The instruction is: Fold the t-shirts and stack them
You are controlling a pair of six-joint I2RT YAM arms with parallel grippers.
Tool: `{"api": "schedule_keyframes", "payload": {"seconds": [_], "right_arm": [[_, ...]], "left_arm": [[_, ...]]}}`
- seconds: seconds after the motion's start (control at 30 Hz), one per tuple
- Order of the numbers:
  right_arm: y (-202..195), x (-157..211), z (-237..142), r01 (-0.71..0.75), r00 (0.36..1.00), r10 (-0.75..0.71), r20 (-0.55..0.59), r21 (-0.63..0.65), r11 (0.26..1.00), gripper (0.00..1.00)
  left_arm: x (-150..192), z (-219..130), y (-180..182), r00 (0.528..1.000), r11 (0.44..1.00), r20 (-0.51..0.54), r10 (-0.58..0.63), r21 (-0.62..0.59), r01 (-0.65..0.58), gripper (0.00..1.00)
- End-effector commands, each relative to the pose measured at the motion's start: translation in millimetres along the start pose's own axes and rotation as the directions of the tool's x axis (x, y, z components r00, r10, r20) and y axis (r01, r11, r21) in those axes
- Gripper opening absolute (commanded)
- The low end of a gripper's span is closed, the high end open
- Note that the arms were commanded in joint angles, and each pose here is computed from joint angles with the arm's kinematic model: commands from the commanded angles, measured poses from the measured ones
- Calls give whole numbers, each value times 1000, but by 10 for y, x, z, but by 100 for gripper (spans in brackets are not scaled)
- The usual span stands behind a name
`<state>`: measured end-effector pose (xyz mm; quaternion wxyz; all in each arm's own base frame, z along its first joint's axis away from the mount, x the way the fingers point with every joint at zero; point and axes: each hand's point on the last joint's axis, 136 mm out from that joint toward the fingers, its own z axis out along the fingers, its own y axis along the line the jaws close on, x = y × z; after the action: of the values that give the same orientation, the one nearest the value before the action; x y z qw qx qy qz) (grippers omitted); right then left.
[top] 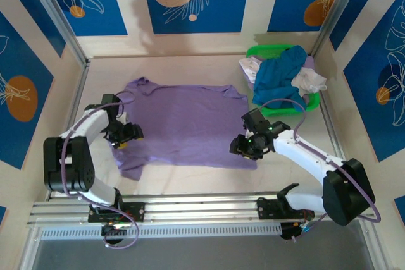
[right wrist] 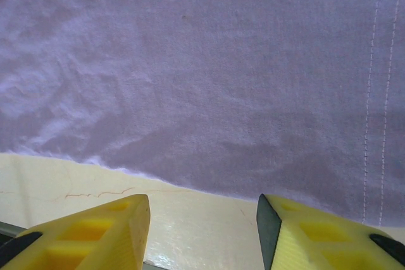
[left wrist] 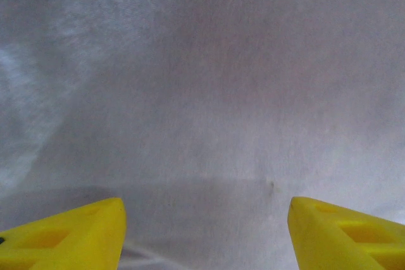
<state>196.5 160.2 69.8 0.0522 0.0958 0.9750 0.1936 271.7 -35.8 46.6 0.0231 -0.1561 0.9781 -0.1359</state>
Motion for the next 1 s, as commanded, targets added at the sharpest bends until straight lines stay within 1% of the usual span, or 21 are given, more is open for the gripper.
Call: {"api": "schedule_keyframes", "payload": {"seconds": [0.0,0.13,0.27,0.37,0.5,0.63,0.73,0.87,0.97], "right_arm": [[-8,60,17,-36,999,35,-16,-40,999,51],[-52,74,58,-61,998,60,-28,-64,996,52],[-133,81,146,-86,995,83,-57,-57,995,52],[-183,77,209,-97,993,94,-71,-46,994,52],[-247,64,260,-102,992,100,-77,-14,995,52],[-324,55,212,-101,993,103,-60,41,994,52],[-396,79,125,-120,991,124,-44,80,990,52],[-487,189,26,-180,981,186,-46,122,976,51],[-566,236,24,-181,978,195,-68,176,968,49]], "left_arm": [[-100,108,-51,999,998,-3,-35,51,35,68],[-157,144,36,1000,1000,-19,-20,-9,20,68],[-179,209,151,999,997,-47,-12,-71,9,69],[-219,265,210,998,995,-65,-19,-95,13,69],[-332,256,258,999,993,-48,-12,-116,7,69],[-453,96,170,1000,995,3,26,-95,-25,69],[-471,-100,128,999,995,33,38,-98,-35,69],[-341,-373,94,998,996,62,17,-92,-11,69],[-200,-493,92,998,997,64,-24,-69,28,70]]}}
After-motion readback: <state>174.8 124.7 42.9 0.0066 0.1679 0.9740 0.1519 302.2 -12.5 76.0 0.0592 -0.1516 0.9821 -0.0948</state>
